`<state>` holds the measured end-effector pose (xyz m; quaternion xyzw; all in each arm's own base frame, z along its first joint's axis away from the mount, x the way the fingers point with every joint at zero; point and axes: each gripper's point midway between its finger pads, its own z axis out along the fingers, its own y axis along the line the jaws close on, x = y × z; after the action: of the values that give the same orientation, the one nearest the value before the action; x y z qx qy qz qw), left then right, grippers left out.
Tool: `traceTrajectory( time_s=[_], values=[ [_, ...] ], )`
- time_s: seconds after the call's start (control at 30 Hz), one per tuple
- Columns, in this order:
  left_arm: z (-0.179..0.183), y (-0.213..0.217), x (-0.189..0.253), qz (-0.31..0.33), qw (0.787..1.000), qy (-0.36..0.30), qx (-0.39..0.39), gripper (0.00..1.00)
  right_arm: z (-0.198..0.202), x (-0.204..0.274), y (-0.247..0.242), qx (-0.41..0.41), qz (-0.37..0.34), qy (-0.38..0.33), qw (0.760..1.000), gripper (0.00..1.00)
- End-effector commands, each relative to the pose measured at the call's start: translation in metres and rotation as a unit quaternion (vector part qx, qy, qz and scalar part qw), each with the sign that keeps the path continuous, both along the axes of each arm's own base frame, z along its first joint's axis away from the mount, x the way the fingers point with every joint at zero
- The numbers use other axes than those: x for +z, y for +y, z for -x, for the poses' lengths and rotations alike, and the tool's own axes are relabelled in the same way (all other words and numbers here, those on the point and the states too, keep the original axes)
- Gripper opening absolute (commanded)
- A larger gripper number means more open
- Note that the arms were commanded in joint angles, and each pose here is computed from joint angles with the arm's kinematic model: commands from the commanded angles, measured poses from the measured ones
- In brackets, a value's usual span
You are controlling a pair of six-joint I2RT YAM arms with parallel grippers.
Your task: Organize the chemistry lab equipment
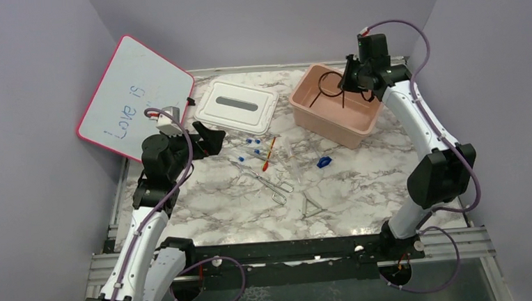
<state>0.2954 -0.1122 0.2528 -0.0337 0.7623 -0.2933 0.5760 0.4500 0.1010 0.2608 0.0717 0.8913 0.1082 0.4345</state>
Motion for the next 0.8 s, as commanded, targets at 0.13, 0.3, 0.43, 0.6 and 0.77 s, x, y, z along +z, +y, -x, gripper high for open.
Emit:
traceTrajectory(
  time_s=[0.13, 0.3, 0.43, 0.6, 0.77],
  values=[
    [-0.010, -0.003, 0.002, -0.013, 1.000, -0.015, -0.007, 0.99, -0.042, -0.045, 0.008, 0.028, -0.025, 0.028, 0.999, 0.01],
    [-0.013, -0.001, -0.010, -0.018, 1.000, 0.000, -0.003, 0.99, -0.073, -0.074, 0.008, 0.033, -0.019, 0.054, 0.998, 0.01],
    [-0.015, 0.000, -0.014, -0.023, 1.000, 0.007, -0.001, 0.99, -0.093, -0.090, 0.010, 0.037, -0.021, 0.063, 0.997, 0.01],
    [-0.015, 0.002, -0.017, -0.028, 1.000, 0.012, 0.006, 0.99, -0.107, -0.114, 0.015, 0.049, -0.023, 0.085, 0.995, 0.02],
    [-0.015, 0.003, -0.018, -0.029, 0.999, 0.013, 0.006, 0.99, -0.110, -0.126, 0.016, 0.050, -0.027, 0.097, 0.994, 0.21]
  ],
)
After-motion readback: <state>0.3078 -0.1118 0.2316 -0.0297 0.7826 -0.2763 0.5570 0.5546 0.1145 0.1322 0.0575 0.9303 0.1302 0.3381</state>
